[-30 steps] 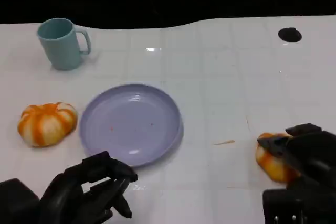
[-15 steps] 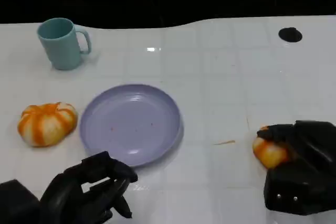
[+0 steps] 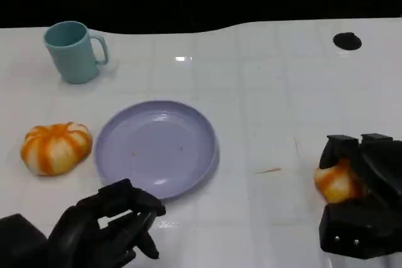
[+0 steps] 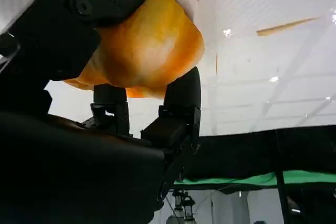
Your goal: Grasp the bread from the table and place it into the plate.
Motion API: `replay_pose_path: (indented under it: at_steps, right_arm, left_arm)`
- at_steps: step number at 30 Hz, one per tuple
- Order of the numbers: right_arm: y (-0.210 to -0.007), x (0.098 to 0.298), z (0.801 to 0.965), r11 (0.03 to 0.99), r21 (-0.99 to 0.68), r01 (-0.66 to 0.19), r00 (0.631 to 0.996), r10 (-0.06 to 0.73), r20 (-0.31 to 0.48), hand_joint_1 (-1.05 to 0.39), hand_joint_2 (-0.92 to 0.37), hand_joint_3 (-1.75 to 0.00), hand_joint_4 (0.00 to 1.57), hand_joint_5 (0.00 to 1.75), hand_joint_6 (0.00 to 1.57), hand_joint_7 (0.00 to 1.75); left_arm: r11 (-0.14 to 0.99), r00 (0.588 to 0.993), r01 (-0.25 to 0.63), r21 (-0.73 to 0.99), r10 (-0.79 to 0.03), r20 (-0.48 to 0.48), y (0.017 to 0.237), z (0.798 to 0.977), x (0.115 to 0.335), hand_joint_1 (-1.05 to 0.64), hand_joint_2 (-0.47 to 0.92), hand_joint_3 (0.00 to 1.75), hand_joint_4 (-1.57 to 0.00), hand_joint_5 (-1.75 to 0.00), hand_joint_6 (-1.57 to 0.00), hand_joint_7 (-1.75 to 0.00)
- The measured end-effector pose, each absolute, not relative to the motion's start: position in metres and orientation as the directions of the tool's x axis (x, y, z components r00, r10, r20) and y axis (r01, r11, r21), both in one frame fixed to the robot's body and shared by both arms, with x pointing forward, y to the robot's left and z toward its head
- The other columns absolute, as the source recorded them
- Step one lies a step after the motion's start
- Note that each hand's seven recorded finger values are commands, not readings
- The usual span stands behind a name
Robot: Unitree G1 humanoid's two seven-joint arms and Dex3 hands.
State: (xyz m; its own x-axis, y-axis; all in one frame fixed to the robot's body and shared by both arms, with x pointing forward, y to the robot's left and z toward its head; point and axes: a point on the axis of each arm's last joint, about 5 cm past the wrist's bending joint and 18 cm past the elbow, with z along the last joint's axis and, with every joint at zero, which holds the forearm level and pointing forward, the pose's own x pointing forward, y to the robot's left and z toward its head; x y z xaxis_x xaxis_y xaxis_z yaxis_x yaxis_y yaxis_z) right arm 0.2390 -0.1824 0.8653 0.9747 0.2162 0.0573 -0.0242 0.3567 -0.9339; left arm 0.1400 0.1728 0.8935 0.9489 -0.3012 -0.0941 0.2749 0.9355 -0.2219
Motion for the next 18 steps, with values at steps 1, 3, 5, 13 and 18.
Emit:
replay_pose_path:
  at_steps: [1, 3, 5, 13, 18]
  right_arm:
    - [-0.183, 0.239, 0.865, 0.365, -0.931, -0.021, 0.976, 0.211, 0.061, -0.06, -0.4, -1.07, 0.9, 1.75, 0.79, 1.53]
    - [-0.183, 0.239, 0.865, 0.373, -0.928, -0.009, 0.976, 0.204, 0.072, -0.04, -0.38, -1.11, 0.91, 1.75, 0.83, 1.46]
    - [-0.182, 0.239, 0.866, 0.385, -0.923, 0.004, 0.975, 0.205, 0.089, -0.04, -0.38, -1.14, 0.91, 1.75, 0.85, 1.44]
    - [-0.178, 0.241, 0.874, 0.493, -0.868, 0.055, 0.963, 0.204, 0.177, 0.0, -0.3, -1.3, 0.94, 1.75, 0.86, 1.49]
    - [-0.169, 0.242, 0.883, 0.545, -0.833, 0.09, 0.942, 0.225, 0.249, -0.02, -0.25, -1.38, 0.94, 1.75, 0.82, 1.56]
  left_arm:
    - [0.935, 0.949, 0.275, -0.222, -0.301, -0.094, 0.173, 0.894, 0.14, -0.46, 0.92, 0.41, -0.7, -1.64, -0.73, -1.2]
    - [0.935, 0.949, 0.275, -0.222, -0.301, -0.094, 0.173, 0.894, 0.14, -0.45, 0.92, 0.4, -0.7, -1.64, -0.73, -1.21]
    - [0.935, 0.949, 0.275, -0.223, -0.302, -0.094, 0.173, 0.894, 0.14, -0.45, 0.92, 0.4, -0.7, -1.64, -0.73, -1.21]
    - [0.935, 0.949, 0.273, -0.226, -0.3, -0.097, 0.171, 0.894, 0.14, -0.43, 0.92, 0.42, -0.7, -1.66, -0.71, -1.23]
    - [0.935, 0.949, 0.274, -0.225, -0.301, -0.095, 0.171, 0.894, 0.14, -0.42, 0.92, 0.44, -0.69, -1.66, -0.7, -1.24]
